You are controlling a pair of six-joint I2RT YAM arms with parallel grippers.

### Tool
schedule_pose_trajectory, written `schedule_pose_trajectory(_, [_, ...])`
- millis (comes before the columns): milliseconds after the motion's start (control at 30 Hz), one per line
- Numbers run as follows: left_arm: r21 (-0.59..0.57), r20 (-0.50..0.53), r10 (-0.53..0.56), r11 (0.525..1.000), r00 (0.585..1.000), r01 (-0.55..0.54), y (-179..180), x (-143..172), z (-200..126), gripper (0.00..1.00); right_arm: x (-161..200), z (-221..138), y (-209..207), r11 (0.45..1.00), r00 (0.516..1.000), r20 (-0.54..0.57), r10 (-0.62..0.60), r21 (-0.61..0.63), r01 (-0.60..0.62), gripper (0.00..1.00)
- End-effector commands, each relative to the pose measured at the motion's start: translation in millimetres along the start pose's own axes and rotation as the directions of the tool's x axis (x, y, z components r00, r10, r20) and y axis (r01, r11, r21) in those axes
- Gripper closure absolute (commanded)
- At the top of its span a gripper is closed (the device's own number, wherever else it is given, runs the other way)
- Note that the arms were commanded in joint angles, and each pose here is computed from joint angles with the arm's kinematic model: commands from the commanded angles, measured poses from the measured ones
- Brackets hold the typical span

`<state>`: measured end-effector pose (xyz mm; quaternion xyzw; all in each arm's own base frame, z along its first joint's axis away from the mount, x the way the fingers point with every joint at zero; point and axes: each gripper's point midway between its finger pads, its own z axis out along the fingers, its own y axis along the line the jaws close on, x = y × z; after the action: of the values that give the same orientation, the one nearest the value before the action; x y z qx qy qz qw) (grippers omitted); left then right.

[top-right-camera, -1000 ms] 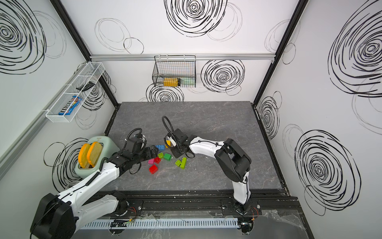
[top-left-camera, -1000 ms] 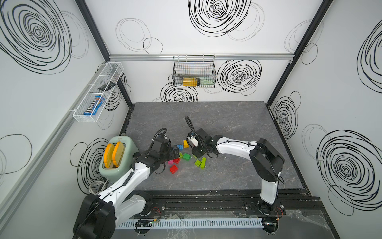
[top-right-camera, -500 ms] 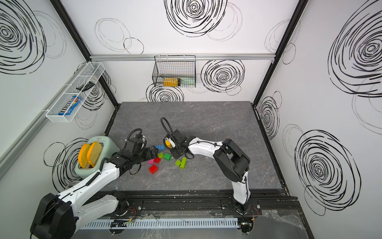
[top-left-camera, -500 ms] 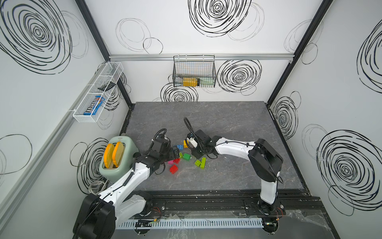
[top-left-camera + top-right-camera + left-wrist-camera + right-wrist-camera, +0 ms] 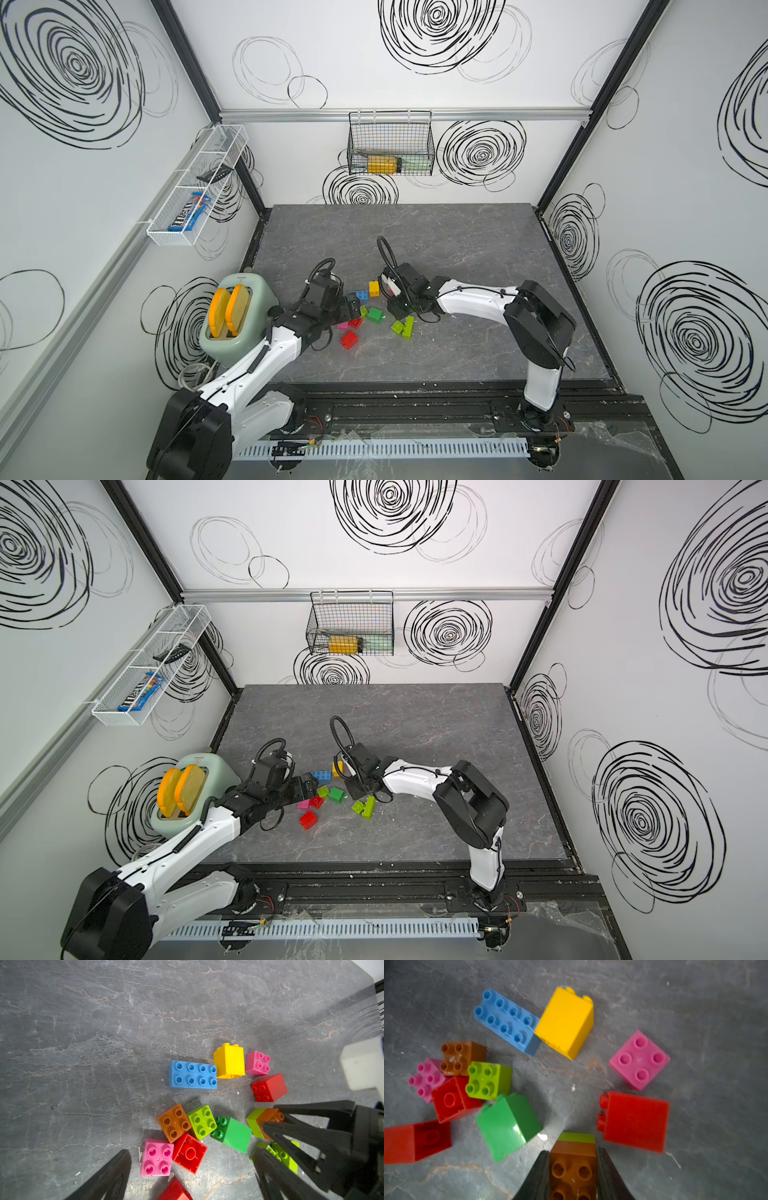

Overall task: Assemble the number 4 with lego
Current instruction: Assemble the lego brick with the lego brick.

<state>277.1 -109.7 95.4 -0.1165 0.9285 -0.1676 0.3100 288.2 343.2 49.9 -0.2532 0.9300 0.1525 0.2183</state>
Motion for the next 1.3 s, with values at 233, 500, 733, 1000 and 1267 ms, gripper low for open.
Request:
schedule_pose_trajectory(233, [0.048, 0.002, 0.121, 0.991, 0.993, -0.121, -49, 2, 5, 0.04, -1, -63, -62, 0.898, 0.885, 0.26, 0.386, 0.115, -0.425, 0.79])
schedule_pose_trajectory(500, [0.094, -0.03, 0.194, 0.977, 0.981, -0.19, -83, 14, 11, 0.04, 27, -49, -89, 0.838, 0.859, 0.239, 0.453, 0.216, -0.502, 0.66])
schedule_pose_trajectory(733, [0.083, -0.041, 0.204, 0.976, 0.978, -0.2, -82, 17, 13, 0.04, 40, -43, -94, 0.822, 0.852, 0.228, 0.472, 0.235, -0.519, 0.65])
schedule_pose_trajectory(1000, [0.081, -0.05, 0.199, 0.978, 0.979, -0.194, -79, 20, 15, 0.04, 44, -39, -96, 0.824, 0.855, 0.207, 0.475, 0.237, -0.515, 0.54])
schedule_pose_trajectory(1267, [0.077, -0.032, 0.126, 0.989, 0.991, -0.124, -62, 9, 12, 0.04, 23, -62, -80, 0.903, 0.918, 0.207, 0.338, 0.202, -0.378, 0.35])
